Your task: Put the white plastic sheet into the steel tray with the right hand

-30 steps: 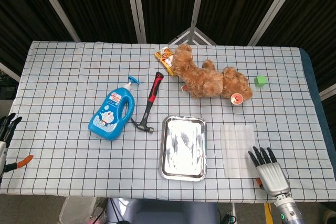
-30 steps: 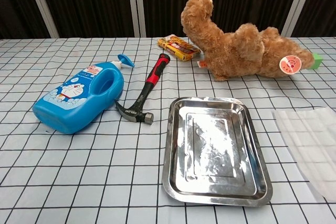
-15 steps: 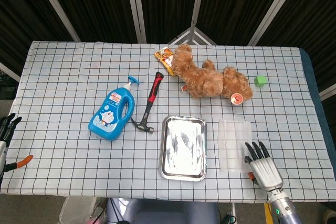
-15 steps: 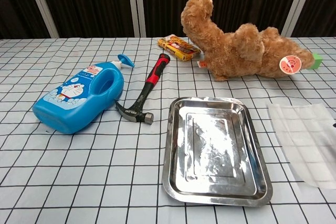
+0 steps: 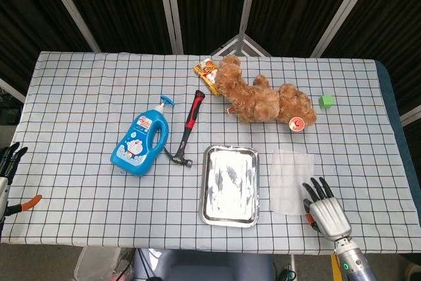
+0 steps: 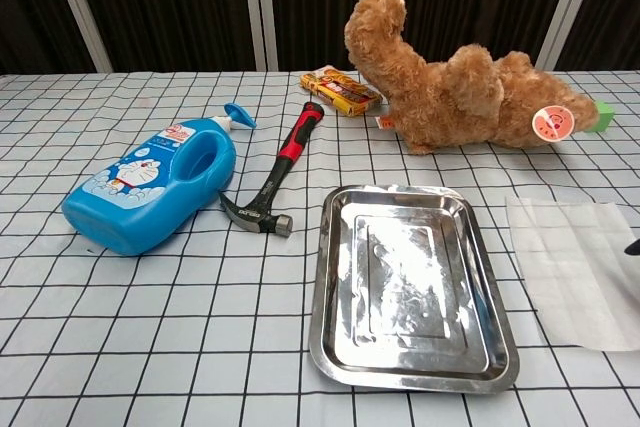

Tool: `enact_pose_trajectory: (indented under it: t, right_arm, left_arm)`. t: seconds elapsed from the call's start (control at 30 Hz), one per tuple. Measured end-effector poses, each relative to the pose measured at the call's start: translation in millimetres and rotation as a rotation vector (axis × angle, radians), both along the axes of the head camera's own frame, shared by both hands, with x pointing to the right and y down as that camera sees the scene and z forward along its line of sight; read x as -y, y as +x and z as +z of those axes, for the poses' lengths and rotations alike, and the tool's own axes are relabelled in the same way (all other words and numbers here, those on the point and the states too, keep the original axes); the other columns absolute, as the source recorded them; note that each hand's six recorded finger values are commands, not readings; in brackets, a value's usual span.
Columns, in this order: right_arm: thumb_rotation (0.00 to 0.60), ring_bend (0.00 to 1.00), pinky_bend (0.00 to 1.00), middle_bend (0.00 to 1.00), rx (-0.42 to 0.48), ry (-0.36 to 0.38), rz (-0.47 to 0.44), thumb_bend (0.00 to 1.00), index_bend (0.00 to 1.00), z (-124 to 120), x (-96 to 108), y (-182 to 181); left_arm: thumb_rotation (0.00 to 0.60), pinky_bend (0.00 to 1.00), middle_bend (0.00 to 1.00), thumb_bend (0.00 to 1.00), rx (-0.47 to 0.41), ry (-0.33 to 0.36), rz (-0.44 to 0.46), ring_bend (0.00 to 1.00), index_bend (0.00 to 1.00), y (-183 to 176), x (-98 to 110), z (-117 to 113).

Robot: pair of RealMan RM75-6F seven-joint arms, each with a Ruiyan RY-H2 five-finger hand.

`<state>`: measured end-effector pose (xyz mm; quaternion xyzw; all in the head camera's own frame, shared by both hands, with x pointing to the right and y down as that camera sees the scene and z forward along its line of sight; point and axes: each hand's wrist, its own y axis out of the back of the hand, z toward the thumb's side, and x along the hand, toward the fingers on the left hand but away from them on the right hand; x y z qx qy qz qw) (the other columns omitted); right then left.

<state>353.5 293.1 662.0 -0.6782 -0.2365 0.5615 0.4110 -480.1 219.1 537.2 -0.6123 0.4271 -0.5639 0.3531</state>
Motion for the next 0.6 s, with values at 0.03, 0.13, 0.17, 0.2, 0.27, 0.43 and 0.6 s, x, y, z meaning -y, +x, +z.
enact_pose_trajectory:
  t: [0.03, 0.13, 0.17, 0.2, 0.27, 0.43, 0.6]
  right_arm:
    - [0.6, 0.0, 0.0, 0.19, 0.004, 0.003, 0.0, 0.52, 0.66, -0.9, 0.8, -0.5]
    - [0.6, 0.0, 0.0, 0.19, 0.03, 0.026, 0.003, 0.52, 0.66, -7.0, 6.4, -4.6]
    - [0.6, 0.0, 0.0, 0.19, 0.046, 0.04, 0.006, 0.52, 0.66, -10.9, 9.9, -7.4]
    - [0.6, 0.0, 0.0, 0.19, 0.061, 0.051, 0.008, 0.52, 0.66, -14.3, 12.9, -10.0]
    - [0.6, 0.0, 0.0, 0.19, 0.102, 0.081, 0.013, 0.52, 0.66, -24.1, 20.9, -18.1]
    - [0.6, 0.0, 0.0, 0.19, 0.226, 0.139, 0.036, 0.52, 0.66, -52.0, 40.4, -44.8]
    - [0.6, 0.0, 0.0, 0.19, 0.381, 0.164, 0.076, 0.52, 0.66, -85.3, 60.0, -82.3]
  left_arm:
    - [0.6, 0.0, 0.0, 0.0, 0.0, 0.0, 0.0, 0.0, 0.0, -0.1, 0.0, -0.1]
    - [0.6, 0.0, 0.0, 0.0, 0.001, 0.001, -0.001, 0.0, 0.0, -0.4, 0.2, -0.2]
    - [0.6, 0.0, 0.0, 0.0, 0.001, 0.001, -0.001, 0.0, 0.0, -0.5, 0.3, -0.1]
    - [0.6, 0.0, 0.0, 0.0, 0.001, 0.001, 0.0, 0.0, 0.0, -0.6, 0.3, -0.1]
    - [0.6, 0.0, 0.0, 0.0, 0.001, 0.002, 0.0, 0.0, 0.0, -0.5, 0.4, -0.1]
    - [0.6, 0.0, 0.0, 0.0, 0.0, 0.003, 0.002, 0.0, 0.0, 0.0, 0.2, -0.4]
    - [0.6, 0.0, 0.0, 0.0, 0.002, 0.005, 0.003, 0.0, 0.0, -0.7, -0.4, -0.8]
